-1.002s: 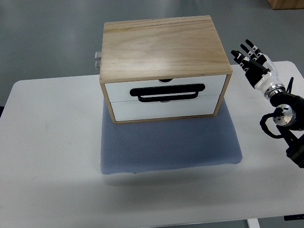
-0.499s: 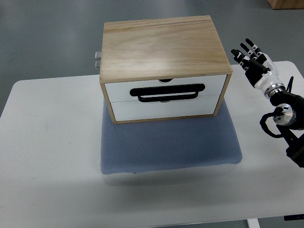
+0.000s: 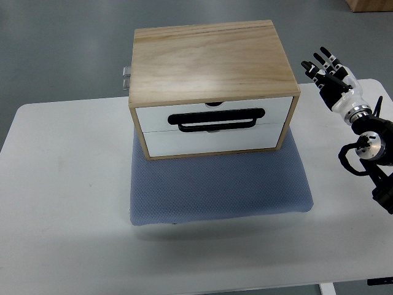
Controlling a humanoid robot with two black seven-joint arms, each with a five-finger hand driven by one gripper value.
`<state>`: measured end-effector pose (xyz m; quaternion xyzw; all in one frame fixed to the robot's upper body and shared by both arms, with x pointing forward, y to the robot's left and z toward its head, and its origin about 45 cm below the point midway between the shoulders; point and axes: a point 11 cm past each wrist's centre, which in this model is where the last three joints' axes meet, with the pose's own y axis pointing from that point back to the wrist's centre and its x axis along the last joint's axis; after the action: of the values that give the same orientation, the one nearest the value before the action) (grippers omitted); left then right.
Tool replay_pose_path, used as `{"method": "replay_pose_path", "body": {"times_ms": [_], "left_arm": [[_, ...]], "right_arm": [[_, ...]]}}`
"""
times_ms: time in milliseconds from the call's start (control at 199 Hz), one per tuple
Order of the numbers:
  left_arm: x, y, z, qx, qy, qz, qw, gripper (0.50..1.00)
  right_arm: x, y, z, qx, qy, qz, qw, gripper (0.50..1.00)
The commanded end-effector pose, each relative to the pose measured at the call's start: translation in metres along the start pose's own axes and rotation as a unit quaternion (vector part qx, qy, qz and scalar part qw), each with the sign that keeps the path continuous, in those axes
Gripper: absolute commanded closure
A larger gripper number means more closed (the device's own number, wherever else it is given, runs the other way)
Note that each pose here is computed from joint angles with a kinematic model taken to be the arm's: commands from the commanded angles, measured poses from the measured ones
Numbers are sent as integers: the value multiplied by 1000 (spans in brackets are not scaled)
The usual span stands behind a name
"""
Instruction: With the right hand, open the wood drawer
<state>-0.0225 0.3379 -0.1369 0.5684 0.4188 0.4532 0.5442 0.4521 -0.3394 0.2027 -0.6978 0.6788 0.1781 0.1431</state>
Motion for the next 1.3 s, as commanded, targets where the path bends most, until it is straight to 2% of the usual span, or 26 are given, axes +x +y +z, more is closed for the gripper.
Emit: {"method": "replay_pose_path", "body": {"times_ms": [0, 765, 1063, 1294], "left_arm": [[0, 0, 0, 0, 0, 0, 1000, 500], [0, 0, 0, 0, 0, 0, 1000, 500], [0, 0, 0, 0, 0, 0, 1000, 500], [0, 0, 0, 0, 0, 0, 1000, 500]], "right_arm": [[0, 0, -1, 2, -1, 0, 1000, 554], [7, 0, -12, 8, 11, 7, 1000, 556], [9, -12, -68, 44, 56, -9, 997, 556], [4, -16, -108, 42, 124, -49, 990, 556]]}}
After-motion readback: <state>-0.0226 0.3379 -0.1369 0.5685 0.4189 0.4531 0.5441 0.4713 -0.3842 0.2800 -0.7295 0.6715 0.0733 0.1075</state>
